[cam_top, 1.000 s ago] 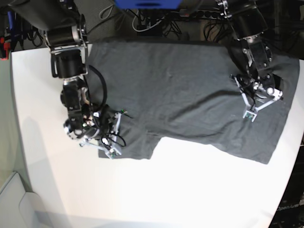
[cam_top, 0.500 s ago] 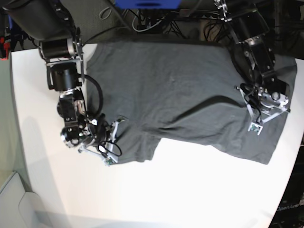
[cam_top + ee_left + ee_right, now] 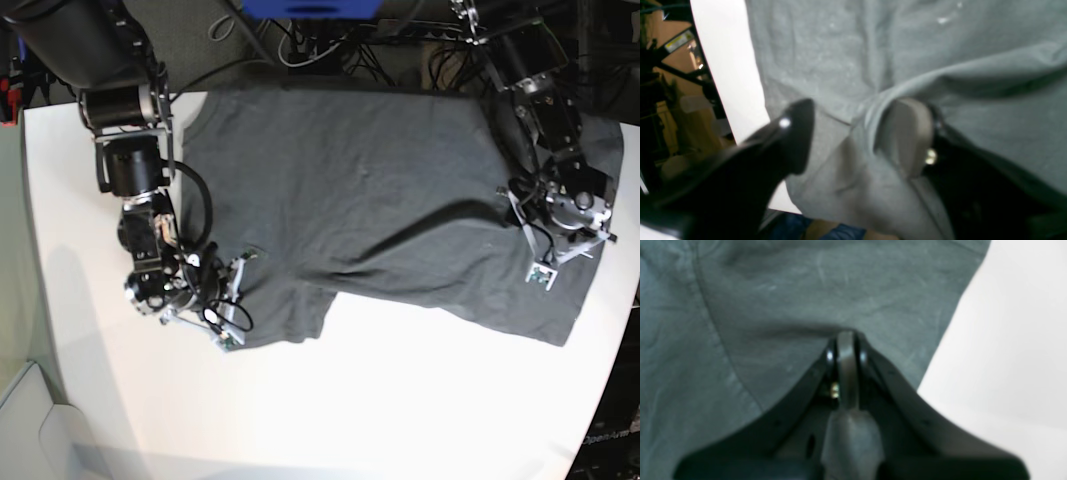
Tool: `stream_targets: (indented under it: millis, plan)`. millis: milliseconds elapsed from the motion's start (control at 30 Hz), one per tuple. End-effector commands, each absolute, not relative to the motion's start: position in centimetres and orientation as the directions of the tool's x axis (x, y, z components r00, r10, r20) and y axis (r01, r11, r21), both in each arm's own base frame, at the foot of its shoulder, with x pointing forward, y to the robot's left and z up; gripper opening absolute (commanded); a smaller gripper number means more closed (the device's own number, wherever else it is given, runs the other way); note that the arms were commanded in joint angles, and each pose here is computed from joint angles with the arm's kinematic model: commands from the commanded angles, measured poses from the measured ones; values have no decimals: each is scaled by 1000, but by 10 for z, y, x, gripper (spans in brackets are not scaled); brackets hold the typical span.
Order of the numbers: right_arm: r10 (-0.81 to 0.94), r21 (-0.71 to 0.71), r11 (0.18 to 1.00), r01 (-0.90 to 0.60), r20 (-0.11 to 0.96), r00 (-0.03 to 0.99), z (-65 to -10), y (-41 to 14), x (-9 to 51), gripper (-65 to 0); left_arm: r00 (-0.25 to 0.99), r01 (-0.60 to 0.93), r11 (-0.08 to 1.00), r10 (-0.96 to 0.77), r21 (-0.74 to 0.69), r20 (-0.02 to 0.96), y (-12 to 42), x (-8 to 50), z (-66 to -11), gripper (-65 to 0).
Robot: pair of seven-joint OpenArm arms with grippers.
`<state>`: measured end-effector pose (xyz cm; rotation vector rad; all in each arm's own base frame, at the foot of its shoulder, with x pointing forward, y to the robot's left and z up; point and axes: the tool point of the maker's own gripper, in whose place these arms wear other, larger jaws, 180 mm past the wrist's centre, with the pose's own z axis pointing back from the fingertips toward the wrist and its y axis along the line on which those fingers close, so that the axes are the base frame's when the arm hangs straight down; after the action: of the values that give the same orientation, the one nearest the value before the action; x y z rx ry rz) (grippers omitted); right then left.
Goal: Layout the t-shirt on the table in an organized manner, then fold the t-shirt properly
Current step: 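Drag the shirt edge with both grippers to straighten it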
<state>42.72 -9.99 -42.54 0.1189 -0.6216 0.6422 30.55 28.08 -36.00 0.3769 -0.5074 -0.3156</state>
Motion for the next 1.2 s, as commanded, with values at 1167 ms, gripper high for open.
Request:
stream_targets:
  millis: [1167]
  plan:
    - [566, -302, 807, -507, 638, 521, -342, -170, 479, -648, 840, 54, 913, -260, 403, 476, 363, 354, -341, -233]
